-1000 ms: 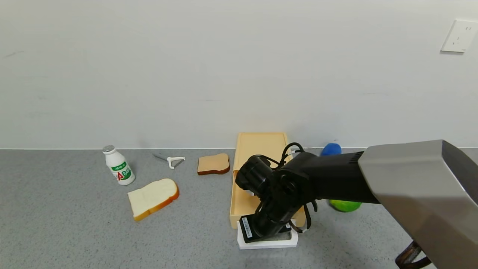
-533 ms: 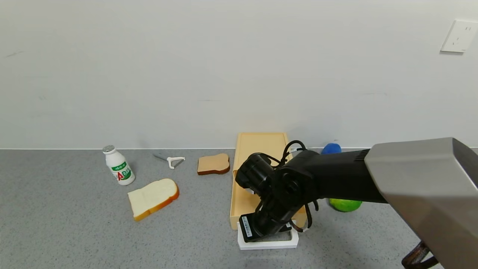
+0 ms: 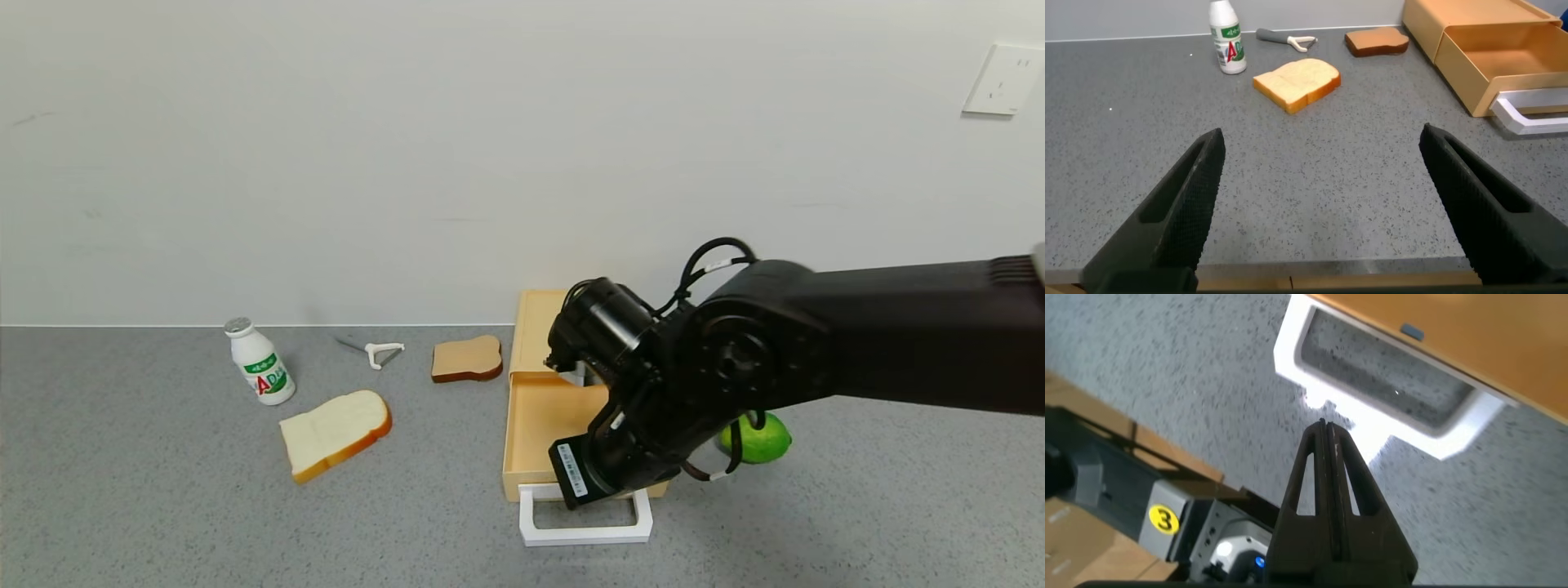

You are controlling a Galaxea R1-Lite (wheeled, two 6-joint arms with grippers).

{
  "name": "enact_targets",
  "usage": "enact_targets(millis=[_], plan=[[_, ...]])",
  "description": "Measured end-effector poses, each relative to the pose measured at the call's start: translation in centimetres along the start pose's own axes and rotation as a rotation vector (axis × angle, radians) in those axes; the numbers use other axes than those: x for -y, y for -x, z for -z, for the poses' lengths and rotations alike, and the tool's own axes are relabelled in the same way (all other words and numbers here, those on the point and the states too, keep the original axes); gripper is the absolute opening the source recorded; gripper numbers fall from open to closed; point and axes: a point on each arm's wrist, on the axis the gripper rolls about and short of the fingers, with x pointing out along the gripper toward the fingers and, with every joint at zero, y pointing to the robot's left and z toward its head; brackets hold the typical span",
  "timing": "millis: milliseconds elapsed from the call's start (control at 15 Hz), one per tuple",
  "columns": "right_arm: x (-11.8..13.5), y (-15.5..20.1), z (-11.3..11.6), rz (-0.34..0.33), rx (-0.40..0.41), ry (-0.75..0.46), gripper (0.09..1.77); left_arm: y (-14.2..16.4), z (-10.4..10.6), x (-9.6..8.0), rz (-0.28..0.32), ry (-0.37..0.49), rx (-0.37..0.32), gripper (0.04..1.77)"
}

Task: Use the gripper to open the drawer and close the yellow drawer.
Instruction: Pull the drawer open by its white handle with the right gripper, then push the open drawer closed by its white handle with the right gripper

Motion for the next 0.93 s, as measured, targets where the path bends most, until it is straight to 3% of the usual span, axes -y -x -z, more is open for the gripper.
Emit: enact_targets(millis=[267,533,933], plan=[[2.4,7.0,2.3,-0.026,0.088,0.100,0.12,0.0,0.0,0.0,0.000,0.000,0.000,1.72],[7.4,12.4,5.4,-0.106,0.174,0.172,0.12,0.0,0.0,0.0,0.000,0.000,0.000,1.72],[11.9,15.9,7.8,-0.173,0.453,0.157,0.12,0.0,0.0,0.0,0.000,0.000,0.000,1.72]])
